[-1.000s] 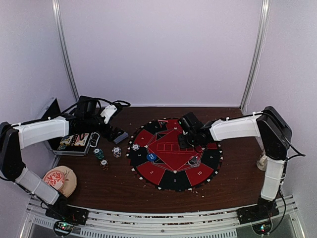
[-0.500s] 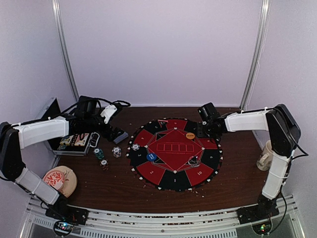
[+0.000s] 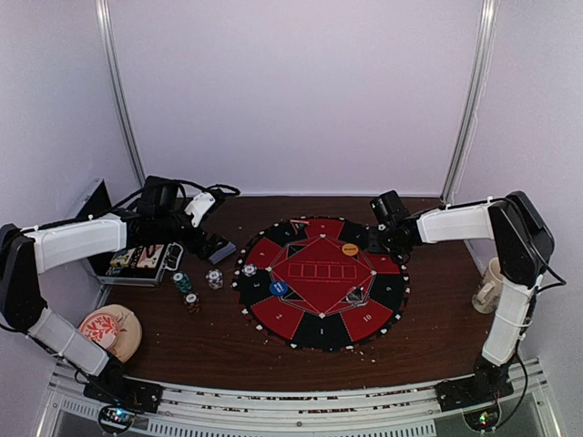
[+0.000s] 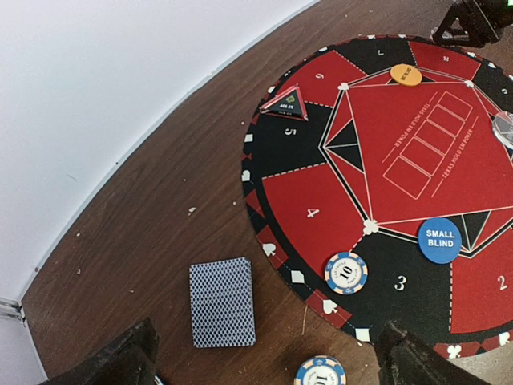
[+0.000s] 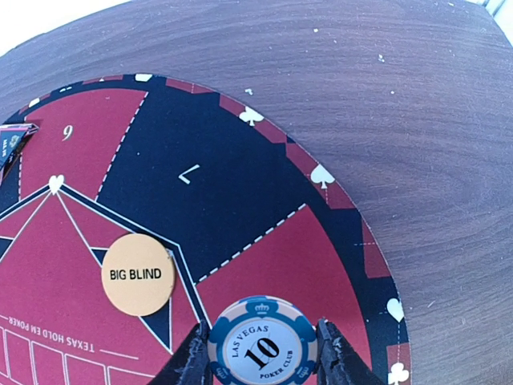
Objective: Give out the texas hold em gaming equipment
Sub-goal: Place the poker chips pile in the big blind area.
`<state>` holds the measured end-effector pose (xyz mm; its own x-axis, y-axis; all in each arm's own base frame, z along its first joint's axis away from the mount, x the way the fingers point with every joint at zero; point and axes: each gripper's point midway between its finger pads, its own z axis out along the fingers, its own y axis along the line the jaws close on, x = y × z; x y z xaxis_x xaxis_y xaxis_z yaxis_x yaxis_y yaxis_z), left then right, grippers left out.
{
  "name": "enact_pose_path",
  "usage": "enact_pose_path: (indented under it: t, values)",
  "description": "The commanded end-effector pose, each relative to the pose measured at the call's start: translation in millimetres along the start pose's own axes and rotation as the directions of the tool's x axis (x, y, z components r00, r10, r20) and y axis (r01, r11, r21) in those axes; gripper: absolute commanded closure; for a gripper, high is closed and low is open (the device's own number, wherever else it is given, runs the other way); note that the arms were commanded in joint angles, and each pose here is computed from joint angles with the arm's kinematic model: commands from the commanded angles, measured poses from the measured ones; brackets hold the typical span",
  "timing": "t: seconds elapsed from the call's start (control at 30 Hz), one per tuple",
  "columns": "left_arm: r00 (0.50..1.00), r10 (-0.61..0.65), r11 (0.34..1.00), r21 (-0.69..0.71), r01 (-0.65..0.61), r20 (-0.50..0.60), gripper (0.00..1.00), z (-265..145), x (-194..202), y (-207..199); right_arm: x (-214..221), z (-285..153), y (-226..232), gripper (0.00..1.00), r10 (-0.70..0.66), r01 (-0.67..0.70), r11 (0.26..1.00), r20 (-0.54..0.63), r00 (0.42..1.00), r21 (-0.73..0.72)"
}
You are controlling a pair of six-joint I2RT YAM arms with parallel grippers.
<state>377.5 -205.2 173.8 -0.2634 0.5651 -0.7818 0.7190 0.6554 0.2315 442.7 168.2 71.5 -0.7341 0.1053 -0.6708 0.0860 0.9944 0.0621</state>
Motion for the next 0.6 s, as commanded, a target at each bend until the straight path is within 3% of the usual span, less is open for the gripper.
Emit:
enact_pose_path:
  t: [0.0, 0.57]
  values:
    - [0.999, -0.003, 1.000, -0.017, 0.004, 0.048, 0.02, -5.6, -10.5, 4.0, -1.9, 9.5, -2.5, 0.72, 0.022, -0.022, 1.000, 0.015, 1.000, 0.004]
    - [0.999, -0.001, 1.000, -0.015, 0.001, 0.049, 0.02, -5.4, -10.5, 3.6, 0.4, 34.3, 2.2, 0.72, 0.030, -0.030, 1.000, -0.024, 0.999, -0.004]
